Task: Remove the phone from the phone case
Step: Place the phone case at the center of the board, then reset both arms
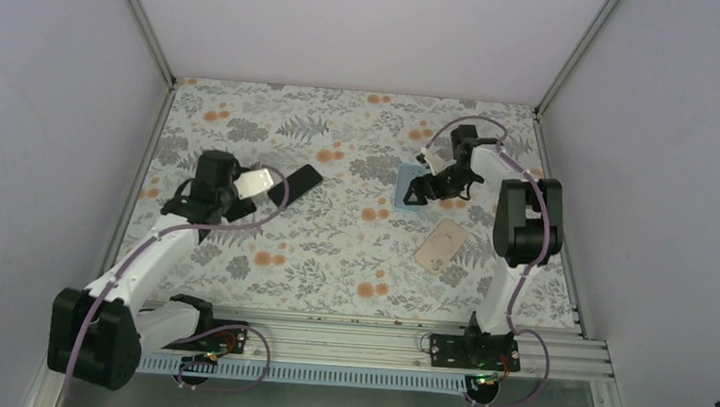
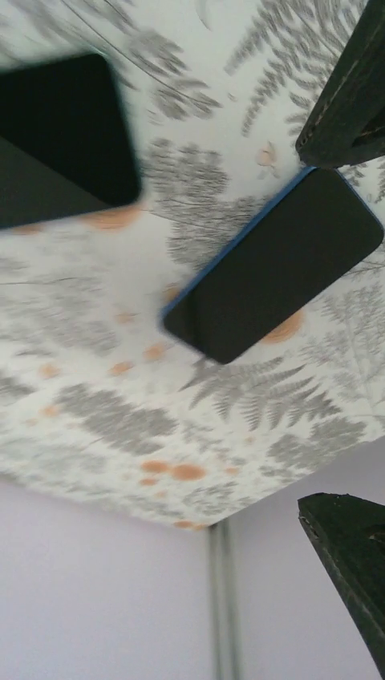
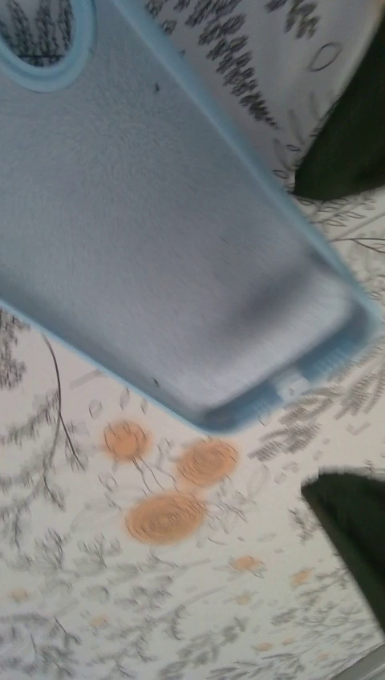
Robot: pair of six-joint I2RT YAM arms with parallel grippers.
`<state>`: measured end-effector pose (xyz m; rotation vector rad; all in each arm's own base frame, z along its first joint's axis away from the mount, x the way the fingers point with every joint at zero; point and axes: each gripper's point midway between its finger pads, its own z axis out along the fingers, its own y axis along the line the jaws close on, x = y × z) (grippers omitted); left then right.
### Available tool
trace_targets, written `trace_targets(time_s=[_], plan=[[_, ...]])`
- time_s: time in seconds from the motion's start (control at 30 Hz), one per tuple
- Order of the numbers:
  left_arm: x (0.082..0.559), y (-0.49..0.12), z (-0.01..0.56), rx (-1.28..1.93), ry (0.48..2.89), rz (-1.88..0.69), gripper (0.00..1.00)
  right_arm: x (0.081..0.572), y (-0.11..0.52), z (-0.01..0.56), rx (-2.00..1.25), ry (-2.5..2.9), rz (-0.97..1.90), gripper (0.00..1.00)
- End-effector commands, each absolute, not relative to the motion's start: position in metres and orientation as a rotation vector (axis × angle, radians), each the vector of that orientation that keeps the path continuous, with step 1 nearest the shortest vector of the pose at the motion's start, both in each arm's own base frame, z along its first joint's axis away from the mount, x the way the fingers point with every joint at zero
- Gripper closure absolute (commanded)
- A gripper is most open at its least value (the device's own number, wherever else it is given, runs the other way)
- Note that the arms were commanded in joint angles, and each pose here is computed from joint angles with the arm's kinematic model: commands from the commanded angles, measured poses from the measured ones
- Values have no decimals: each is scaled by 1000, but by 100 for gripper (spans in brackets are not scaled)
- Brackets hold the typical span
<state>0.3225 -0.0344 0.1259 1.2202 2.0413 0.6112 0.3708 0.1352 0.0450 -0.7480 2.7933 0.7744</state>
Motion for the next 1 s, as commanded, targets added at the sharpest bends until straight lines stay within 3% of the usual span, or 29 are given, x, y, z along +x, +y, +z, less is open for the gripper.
trace_targets(time_s=[0.0, 0.2, 0.37, 0.5, 0.7, 0.97], plan=[[299, -73, 180, 1206, 2054, 220, 0, 373, 125, 108, -798, 2654, 586, 0], [321, -60, 294, 889, 1950, 162, 0, 395, 47, 226, -517, 2338, -95, 0], [347, -4, 334, 564, 1918, 200, 0, 366, -28, 288, -201, 1974, -401, 0], [355, 65, 331, 295, 1926, 286, 0, 335, -65, 309, 63, 1769, -421, 0], [339, 141, 286, -1, 1947, 252, 0, 320, -68, 303, 173, 1690, -362, 0], [321, 147, 237, -81, 2000, 166, 0, 332, -78, 279, 256, 1728, -405, 0]])
